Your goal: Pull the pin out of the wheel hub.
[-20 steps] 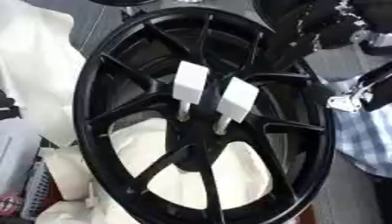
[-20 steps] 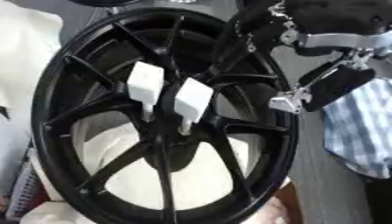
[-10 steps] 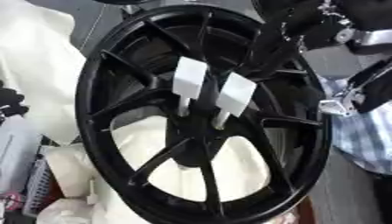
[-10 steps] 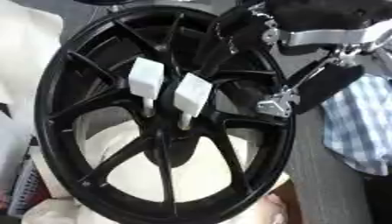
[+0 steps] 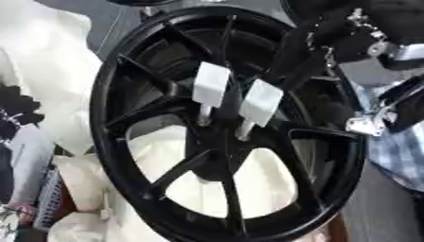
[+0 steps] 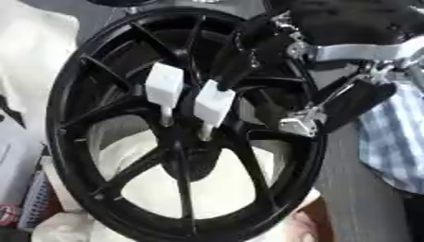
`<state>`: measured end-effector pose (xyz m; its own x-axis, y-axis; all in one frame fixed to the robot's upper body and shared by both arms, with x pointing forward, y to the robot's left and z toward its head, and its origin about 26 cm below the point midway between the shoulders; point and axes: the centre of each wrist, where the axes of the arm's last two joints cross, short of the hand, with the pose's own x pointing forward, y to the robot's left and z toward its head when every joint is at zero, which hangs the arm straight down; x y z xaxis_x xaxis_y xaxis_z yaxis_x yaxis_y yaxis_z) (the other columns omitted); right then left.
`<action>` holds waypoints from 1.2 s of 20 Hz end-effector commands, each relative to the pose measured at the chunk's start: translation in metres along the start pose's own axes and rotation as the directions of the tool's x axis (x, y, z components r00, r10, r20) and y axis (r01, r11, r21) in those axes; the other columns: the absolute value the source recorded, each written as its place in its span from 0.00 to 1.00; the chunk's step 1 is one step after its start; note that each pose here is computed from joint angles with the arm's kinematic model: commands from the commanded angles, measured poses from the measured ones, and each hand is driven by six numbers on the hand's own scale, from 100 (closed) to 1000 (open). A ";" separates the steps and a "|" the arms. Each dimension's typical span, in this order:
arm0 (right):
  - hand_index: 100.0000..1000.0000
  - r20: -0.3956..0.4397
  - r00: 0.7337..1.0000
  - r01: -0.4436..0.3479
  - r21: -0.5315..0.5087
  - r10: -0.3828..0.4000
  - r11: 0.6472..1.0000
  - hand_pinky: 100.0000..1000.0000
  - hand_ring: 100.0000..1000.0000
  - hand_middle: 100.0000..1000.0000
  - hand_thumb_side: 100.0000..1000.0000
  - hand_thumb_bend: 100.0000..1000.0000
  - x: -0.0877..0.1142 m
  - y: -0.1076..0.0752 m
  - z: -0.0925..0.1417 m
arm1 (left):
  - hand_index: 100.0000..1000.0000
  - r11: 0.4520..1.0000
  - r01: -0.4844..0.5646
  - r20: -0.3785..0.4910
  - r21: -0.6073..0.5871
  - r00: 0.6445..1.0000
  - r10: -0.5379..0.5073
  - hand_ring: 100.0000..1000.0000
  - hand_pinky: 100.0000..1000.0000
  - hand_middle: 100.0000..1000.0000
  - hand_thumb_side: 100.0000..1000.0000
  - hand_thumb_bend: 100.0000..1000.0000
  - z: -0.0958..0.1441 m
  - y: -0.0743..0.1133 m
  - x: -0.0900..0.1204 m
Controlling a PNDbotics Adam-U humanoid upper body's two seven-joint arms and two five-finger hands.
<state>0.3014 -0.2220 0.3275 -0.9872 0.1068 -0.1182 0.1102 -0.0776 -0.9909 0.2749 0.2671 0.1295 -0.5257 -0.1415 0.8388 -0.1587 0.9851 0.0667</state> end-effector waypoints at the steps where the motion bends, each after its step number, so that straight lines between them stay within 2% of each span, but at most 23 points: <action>1: 0.79 0.058 0.995 -0.082 0.081 0.077 0.993 0.90 0.85 0.78 0.19 0.00 0.003 -0.009 -0.002 | 0.70 1.000 0.007 0.019 0.010 1.000 -0.007 0.63 0.60 0.55 0.74 0.00 -0.001 0.002 0.006; 12: 0.79 0.008 0.995 -0.100 0.052 0.100 0.994 0.89 0.84 0.78 0.19 0.00 0.004 -0.010 -0.012 | 0.70 1.000 0.001 0.016 0.008 1.000 -0.002 0.63 0.60 0.55 0.75 0.00 -0.001 0.000 0.006; 24: 0.82 -0.043 0.991 -0.123 0.090 0.127 0.988 0.90 0.85 0.79 0.23 0.00 0.004 -0.003 -0.014 | 0.70 1.000 0.001 0.014 0.002 1.000 -0.001 0.63 0.60 0.55 0.76 0.00 -0.002 -0.003 0.006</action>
<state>0.3022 -0.2053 0.3228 -0.9677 0.1521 -0.2011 0.1799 -0.1421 -0.9734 0.2751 0.2656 0.1291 -0.5160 -0.1416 0.8448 -0.1638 0.9844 0.0650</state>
